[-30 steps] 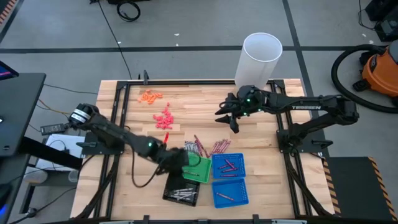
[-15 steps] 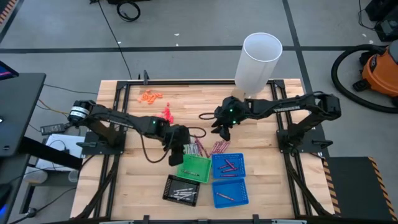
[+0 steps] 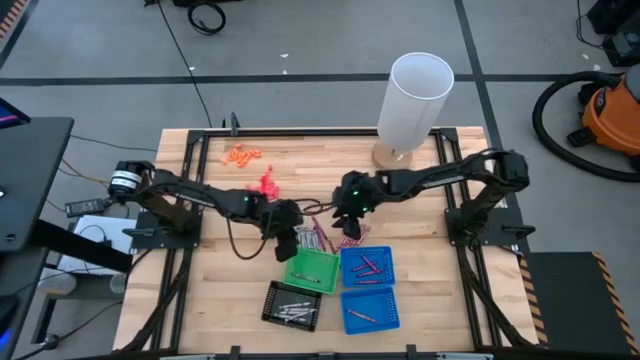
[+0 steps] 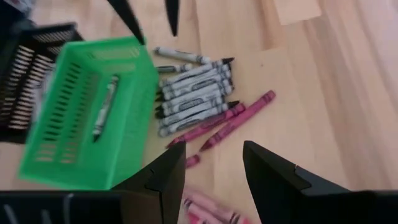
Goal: Sort crayons
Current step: Put the violet crayon into the top blue bin
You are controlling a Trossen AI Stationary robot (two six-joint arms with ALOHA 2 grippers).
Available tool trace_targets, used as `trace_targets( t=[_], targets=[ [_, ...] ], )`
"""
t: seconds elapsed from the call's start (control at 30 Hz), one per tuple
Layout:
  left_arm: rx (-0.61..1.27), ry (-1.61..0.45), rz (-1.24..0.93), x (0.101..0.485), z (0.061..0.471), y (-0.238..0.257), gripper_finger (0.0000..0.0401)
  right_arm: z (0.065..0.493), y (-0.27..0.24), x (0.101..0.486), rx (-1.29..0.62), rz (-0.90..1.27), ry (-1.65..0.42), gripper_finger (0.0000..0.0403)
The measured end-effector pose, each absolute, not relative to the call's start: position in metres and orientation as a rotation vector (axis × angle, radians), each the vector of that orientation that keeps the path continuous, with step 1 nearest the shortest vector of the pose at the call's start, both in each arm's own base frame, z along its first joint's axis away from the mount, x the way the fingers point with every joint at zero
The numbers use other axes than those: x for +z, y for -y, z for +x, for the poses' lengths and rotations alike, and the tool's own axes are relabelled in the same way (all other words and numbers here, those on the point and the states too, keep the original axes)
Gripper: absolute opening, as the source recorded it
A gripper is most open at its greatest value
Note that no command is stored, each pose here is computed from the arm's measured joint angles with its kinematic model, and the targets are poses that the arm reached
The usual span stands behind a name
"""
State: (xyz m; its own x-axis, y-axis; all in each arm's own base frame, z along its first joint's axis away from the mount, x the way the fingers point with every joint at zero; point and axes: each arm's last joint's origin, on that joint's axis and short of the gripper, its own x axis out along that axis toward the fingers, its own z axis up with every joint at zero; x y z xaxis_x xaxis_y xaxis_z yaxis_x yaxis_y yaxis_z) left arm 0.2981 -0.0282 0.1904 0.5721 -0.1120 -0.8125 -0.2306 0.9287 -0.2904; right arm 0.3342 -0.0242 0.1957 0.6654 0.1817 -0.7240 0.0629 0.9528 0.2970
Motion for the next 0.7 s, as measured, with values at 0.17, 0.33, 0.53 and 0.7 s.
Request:
trace_targets(
  t=[0.17,0.33,0.53,0.7],
  targets=[
    [0.122,-0.899,-0.407,0.201,0.295,0.031,0.0141,0.358,0.03,0.189,0.021,0.278,-0.866,0.0169],
    [0.207,-0.863,-0.359,0.211,0.289,0.026,0.0141,0.372,0.039,0.176,-0.061,0.257,-0.885,0.0169],
    [0.301,-0.908,-0.305,0.21,0.281,0.021,0.0141,0.39,0.045,0.159,-0.074,0.256,-0.864,0.0169],
    [0.318,-0.94,-0.275,0.207,0.278,0.02,0.0141,0.401,0.047,0.149,-0.1,0.264,-0.874,0.0169]
  ],
)
